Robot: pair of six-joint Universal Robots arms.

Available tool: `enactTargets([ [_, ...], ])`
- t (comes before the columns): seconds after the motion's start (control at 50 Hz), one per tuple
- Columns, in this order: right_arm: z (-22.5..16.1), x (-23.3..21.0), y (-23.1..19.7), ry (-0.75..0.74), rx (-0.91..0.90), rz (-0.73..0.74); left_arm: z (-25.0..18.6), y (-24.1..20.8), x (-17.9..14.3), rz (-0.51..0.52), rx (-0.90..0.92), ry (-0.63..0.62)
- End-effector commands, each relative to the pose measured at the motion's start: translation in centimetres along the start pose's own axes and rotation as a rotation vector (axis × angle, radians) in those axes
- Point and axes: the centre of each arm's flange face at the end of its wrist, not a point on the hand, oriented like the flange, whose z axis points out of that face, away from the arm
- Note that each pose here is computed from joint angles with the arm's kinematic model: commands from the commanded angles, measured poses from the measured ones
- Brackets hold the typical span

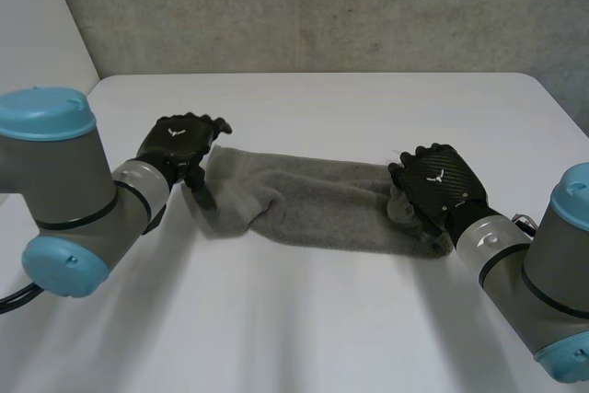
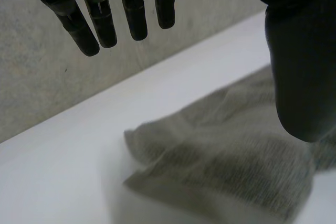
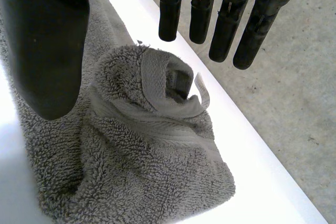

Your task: Fold the towel.

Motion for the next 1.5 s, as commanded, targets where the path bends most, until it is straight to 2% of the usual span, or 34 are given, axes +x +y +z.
enactTargets([
  [0.02,0.0,-0.1,0.0,-0.002,0.0,-0.01,1.3,2.0,0.0,0.129,-0.075,-0.028],
  [0.2,0.0,-0.2,0.0,-0.006,-0.001,-0.014,1.7,3.9,0.9,0.143,-0.152,0.008],
  [0.34,0.6,0.4,-0.6,0.017,0.031,-0.023,2.1,2.9,1.2,0.166,-0.129,0.011],
  [0.42,2.6,1.6,-1.8,0.032,0.077,-0.039,3.3,0.7,0.9,0.17,-0.04,-0.004],
  [0.52,5.9,1.0,-0.2,-0.017,0.005,-0.083,5.3,-1.2,0.8,0.179,0.079,-0.039],
  [0.56,6.7,1.4,-0.7,-0.016,0.002,-0.112,5.8,-2.0,0.6,0.18,0.12,-0.06],
  [0.6,7.9,2.7,-4.0,0.018,0.086,-0.141,6.5,-4.4,-0.4,0.177,0.221,-0.145],
  [0.66,8.4,3.7,-5.7,0.056,0.143,-0.151,6.8,-5.7,-0.9,0.172,0.281,-0.194],
  [0.7,9.2,5.7,-7.9,0.149,0.214,-0.156,6.7,-7.7,-1.8,0.163,0.366,-0.25],
  [0.78,9.3,6.2,-8.7,0.176,0.23,-0.147,5.9,-8.9,-1.8,0.162,0.396,-0.253],
  [0.88,8.7,5.4,-7.9,0.138,0.187,-0.136,4.6,-6.7,-1.0,0.167,0.287,-0.214],
  [0.98,7.7,4.3,-6.8,0.05,0.067,-0.114,3.0,-3.2,0.1,0.167,0.101,-0.155],
  [1.08,6.3,3.6,-5.8,-0.038,-0.068,-0.071,2.1,-1.5,1.1,0.165,-0.016,-0.081],
  [1.18,6.1,3.3,-5.2,-0.052,-0.091,-0.05,2.1,-0.2,1.5,0.136,-0.068,-0.023],
  [1.5,8.9,0.6,-0.7,-0.131,-0.171,-0.015,4.9,4.5,2.1,0.166,-0.166,-0.003],
])
